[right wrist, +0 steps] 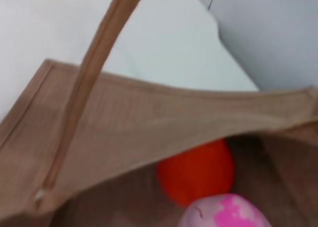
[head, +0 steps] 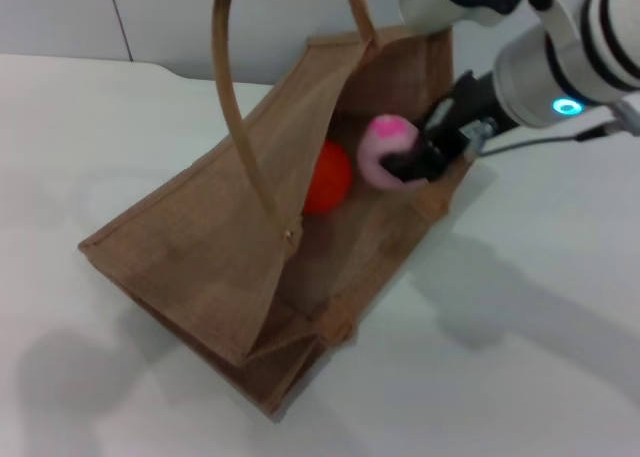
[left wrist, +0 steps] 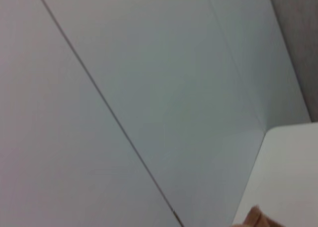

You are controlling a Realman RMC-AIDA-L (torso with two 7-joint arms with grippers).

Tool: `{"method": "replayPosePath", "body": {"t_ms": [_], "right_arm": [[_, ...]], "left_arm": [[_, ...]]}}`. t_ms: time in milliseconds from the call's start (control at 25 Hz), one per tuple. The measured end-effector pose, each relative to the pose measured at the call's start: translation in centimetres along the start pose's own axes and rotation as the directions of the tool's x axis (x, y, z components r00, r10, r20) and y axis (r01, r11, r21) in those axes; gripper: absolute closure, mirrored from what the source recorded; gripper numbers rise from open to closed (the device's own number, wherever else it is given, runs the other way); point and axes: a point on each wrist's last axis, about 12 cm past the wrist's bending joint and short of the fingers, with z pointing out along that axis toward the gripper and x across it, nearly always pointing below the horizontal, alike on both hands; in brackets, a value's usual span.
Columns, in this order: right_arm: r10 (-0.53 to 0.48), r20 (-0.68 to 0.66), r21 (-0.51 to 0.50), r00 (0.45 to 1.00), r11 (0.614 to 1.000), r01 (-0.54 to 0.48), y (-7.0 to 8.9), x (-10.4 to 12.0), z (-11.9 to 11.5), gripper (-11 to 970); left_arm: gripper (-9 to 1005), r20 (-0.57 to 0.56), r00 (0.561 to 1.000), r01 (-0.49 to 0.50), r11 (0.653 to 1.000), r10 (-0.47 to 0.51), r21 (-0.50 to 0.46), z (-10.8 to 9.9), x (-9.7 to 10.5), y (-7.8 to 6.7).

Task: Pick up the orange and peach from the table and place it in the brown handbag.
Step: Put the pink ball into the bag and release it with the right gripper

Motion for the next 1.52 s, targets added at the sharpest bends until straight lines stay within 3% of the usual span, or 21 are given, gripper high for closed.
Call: {"method": "replayPosePath", "body": {"t_ms": [480, 920, 1240, 1360, 1520], "right_arm": [[0.062, 0.1, 0.087, 0.993, 0.994, -0.071, -2.4, 0.5, 3.5, 563], [-0.004, 0.135, 0.119, 0.991, 0.993, -0.012, -1.1, -0.4, 5.8, 505], [-0.008, 0.144, 0.119, 0.989, 0.993, -0.009, -0.6, -0.8, 6.0, 434], [0.004, 0.137, 0.117, 0.991, 0.993, -0.02, -0.7, -0.5, 6.1, 217], [0.008, 0.104, 0.109, 0.995, 0.994, -0.02, -0.7, 0.1, 6.1, 124]], "left_arm": [[788, 0.083, 0.996, -0.033, 0.999, 0.032, 0.009, -1.2, -2.2, -0.9], [779, 0.088, 0.995, -0.05, 0.999, 0.049, 0.009, -1.6, -2.8, -1.3], [772, 0.077, 0.996, -0.042, 0.999, 0.042, -0.002, -1.6, -2.5, -1.1], [770, 0.066, 0.997, -0.036, 0.999, 0.037, -0.012, -1.8, -2.1, -1.0], [767, 0.053, 0.998, -0.023, 1.0, 0.024, -0.015, -1.8, -1.6, -0.9]]}}
